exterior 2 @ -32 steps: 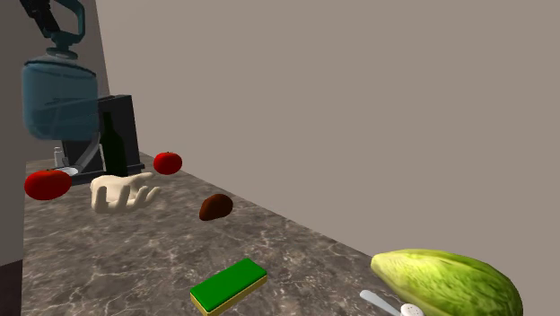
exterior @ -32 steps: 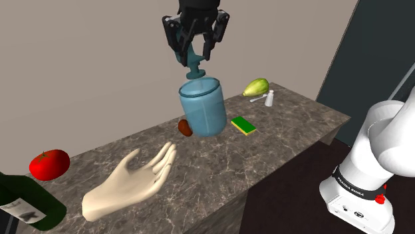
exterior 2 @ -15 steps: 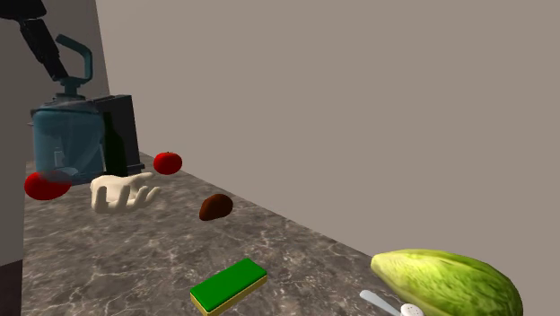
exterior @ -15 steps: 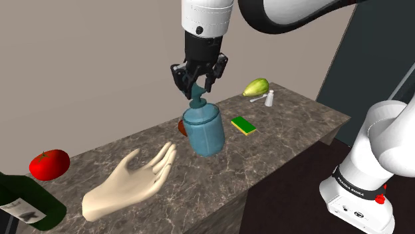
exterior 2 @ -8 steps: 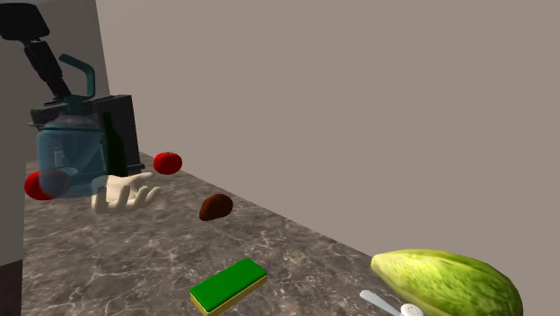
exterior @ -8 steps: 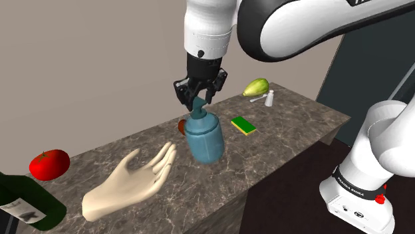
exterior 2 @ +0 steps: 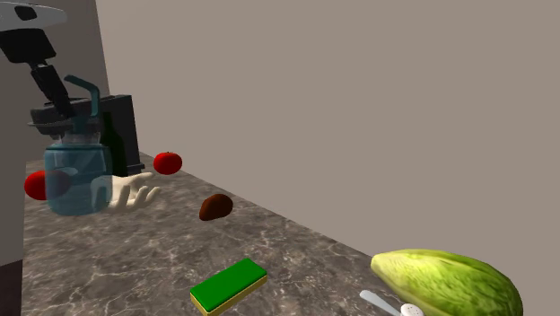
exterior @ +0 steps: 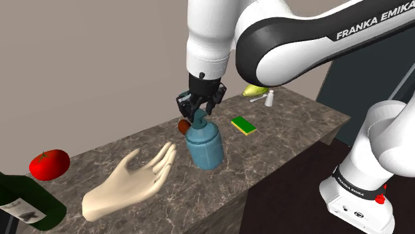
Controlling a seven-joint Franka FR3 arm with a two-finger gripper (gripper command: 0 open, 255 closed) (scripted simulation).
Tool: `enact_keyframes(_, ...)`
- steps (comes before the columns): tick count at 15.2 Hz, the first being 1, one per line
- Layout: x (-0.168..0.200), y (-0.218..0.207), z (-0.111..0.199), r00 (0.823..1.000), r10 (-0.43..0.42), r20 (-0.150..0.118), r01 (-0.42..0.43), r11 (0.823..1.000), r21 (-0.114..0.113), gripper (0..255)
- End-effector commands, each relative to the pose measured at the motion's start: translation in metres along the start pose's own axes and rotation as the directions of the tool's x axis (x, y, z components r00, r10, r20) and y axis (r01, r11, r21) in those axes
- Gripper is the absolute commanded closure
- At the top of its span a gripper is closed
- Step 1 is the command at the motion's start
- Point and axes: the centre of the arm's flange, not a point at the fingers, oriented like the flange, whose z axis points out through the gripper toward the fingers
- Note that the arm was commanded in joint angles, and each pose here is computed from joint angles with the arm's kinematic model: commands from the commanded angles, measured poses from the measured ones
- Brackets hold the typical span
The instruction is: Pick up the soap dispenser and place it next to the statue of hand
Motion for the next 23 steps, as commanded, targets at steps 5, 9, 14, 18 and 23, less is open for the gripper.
enact_keyframes(5, -0.010, 0.000, 0.029, 1.000, 0.000, -0.001, 0.000, 1.000, 0.001, 255)
enact_keyframes(9, -0.016, 0.000, 0.049, 1.000, 0.000, -0.001, 0.000, 1.000, 0.001, 255)
enact_keyframes(14, -0.024, 0.000, 0.074, 1.000, 0.000, -0.001, 0.000, 1.000, 0.001, 255)
enact_keyframes(18, -0.030, -0.001, 0.094, 1.000, 0.000, -0.001, 0.000, 1.000, 0.001, 255)
enact_keyframes(23, -0.034, -0.001, 0.107, 1.000, 0.000, -0.001, 0.000, 1.000, 0.001, 255)
